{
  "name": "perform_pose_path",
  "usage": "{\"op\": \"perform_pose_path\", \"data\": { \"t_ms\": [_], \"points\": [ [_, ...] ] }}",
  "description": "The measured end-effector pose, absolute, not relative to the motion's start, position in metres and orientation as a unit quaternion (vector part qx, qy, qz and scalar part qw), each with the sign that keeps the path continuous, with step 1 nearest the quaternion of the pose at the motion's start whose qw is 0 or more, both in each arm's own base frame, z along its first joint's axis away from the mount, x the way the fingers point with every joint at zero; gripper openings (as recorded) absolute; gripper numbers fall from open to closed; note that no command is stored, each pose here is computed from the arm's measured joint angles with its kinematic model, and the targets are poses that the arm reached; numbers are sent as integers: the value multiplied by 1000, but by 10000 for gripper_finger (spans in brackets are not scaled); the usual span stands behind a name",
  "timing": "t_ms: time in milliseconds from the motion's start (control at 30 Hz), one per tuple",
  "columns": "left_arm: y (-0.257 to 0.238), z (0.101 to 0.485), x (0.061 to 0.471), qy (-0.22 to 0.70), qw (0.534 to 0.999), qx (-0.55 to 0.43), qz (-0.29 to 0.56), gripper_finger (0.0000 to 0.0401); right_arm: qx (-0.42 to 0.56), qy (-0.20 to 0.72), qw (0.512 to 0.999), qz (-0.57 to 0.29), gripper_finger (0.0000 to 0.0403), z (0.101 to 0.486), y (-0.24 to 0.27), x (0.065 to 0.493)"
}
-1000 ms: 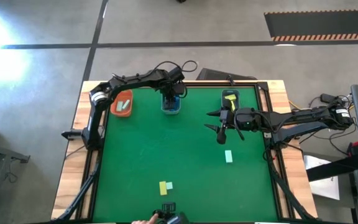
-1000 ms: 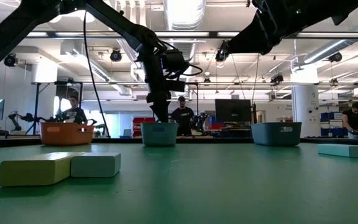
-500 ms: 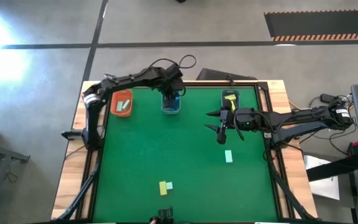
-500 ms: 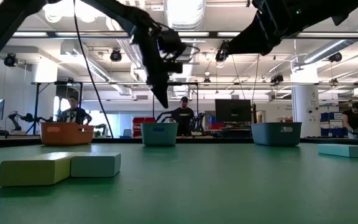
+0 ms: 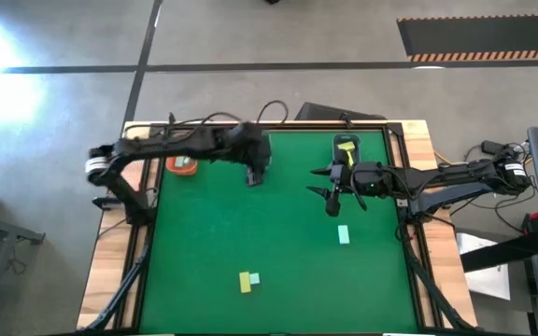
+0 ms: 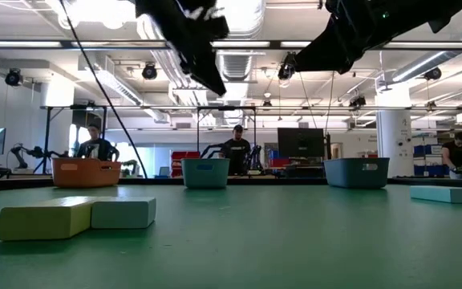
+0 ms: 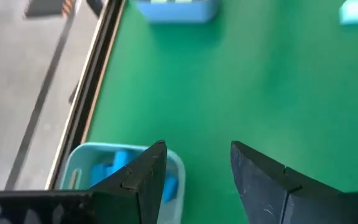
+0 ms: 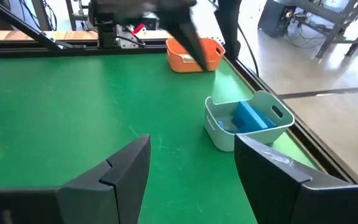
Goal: Sort & place blocks by color
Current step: Put the light blue block into the orange bin
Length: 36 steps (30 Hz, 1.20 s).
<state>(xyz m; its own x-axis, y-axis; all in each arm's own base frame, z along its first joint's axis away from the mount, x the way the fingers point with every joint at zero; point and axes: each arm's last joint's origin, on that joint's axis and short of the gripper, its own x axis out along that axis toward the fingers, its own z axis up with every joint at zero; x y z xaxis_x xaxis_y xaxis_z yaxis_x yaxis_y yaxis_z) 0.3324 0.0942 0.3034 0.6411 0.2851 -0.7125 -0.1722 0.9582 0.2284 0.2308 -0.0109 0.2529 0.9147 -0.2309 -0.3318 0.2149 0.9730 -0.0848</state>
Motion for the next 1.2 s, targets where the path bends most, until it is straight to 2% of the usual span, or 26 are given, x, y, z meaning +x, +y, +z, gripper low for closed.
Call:
{"op": "perform_pose_path", "data": {
  "t_ms": [333,567,733,867,1033,1200],
  "points": [
    [30,292,290,244,964,32,96,162,60,179,972,-141,219,249,-11,230],
    [22,284,268,136,986,32,93,162,165,211,952,-150,219,229,-2,241],
    [22,283,260,96,990,35,98,162,230,274,926,-119,219,205,18,250],
    [22,284,257,78,991,42,98,162,293,343,882,-134,219,186,34,250],
    [22,285,257,76,991,57,99,162,311,469,797,-219,219,182,49,243],
    [22,285,257,73,991,59,99,162,328,536,710,-318,219,186,62,237]
  ]
}}
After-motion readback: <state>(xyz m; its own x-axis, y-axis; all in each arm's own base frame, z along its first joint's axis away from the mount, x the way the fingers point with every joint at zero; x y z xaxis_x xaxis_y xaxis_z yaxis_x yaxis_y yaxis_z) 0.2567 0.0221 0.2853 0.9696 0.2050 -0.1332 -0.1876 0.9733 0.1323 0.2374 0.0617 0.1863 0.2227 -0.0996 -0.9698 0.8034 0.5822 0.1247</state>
